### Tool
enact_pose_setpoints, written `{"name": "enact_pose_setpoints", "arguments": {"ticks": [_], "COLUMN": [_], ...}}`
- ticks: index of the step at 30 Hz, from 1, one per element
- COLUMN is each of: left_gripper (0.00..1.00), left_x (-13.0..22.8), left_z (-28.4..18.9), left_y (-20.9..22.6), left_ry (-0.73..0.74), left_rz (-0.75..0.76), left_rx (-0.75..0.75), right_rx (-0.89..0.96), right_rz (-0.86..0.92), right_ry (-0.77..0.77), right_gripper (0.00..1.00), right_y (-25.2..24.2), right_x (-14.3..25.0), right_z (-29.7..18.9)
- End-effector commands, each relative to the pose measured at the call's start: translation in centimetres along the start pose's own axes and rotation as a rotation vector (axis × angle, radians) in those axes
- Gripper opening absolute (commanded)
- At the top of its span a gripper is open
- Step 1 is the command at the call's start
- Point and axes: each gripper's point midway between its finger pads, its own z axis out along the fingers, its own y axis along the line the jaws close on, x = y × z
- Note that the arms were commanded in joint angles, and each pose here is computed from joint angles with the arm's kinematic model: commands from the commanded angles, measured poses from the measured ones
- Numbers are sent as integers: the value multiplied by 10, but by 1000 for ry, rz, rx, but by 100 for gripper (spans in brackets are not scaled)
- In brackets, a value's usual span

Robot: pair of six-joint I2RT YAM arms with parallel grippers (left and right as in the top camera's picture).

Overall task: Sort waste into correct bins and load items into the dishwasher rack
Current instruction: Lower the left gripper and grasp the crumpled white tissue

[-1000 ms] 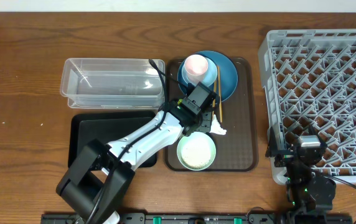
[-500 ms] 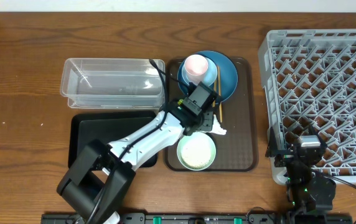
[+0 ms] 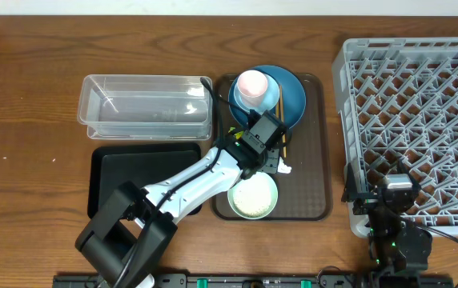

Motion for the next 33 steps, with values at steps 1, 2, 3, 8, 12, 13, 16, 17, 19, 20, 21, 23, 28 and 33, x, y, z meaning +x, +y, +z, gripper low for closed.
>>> {"name": "enact_pose_setpoints", "arguments": {"ticks": [1, 2, 3, 8, 12, 13, 16, 17, 19, 20, 21, 23, 28, 33], "left_gripper": [45, 45, 45, 45, 45, 45, 45, 45, 46, 47, 47, 47, 47, 29], "left_x": [4, 4, 5, 5, 8, 8, 9, 9, 9, 9, 9, 10, 16, 16], "left_z": [6, 7, 7, 9, 11, 11, 15, 17, 21, 23, 25, 29, 38, 38], "left_y": [7, 7, 8, 9, 10, 11, 15, 17, 17, 17, 16, 17, 21, 21], "left_ry": [4, 5, 6, -1, 4, 4, 2, 1, 0, 0, -2, -1, 22, 21], "left_rz": [0, 0, 0, 0, 0, 0, -3, -3, -3, -3, -3, -3, -1, -1], "left_rx": [-34, -35, -36, -35, -39, -39, -61, -69, -68, -67, -66, -67, -83, -83], "right_rx": [10, 10, 10, 10, 10, 10, 10, 10, 10, 10, 10, 10, 10, 10], "right_rz": [-7, -7, -7, -7, -7, -7, -7, -7, -7, -7, -7, -7, -7, -7], "right_ry": [-2, -2, -2, -2, -2, -2, -2, -2, -2, -2, -2, -2, -2, -2], "right_gripper": [99, 99, 99, 99, 99, 99, 99, 99, 99, 99, 99, 99, 99, 99], "right_y": [-2, -2, -2, -2, -2, -2, -2, -2, -2, -2, -2, -2, -2, -2], "right_x": [0, 0, 0, 0, 0, 0, 0, 0, 0, 0, 0, 0, 0, 0], "right_z": [0, 0, 0, 0, 0, 0, 0, 0, 0, 0, 0, 0, 0, 0]}}
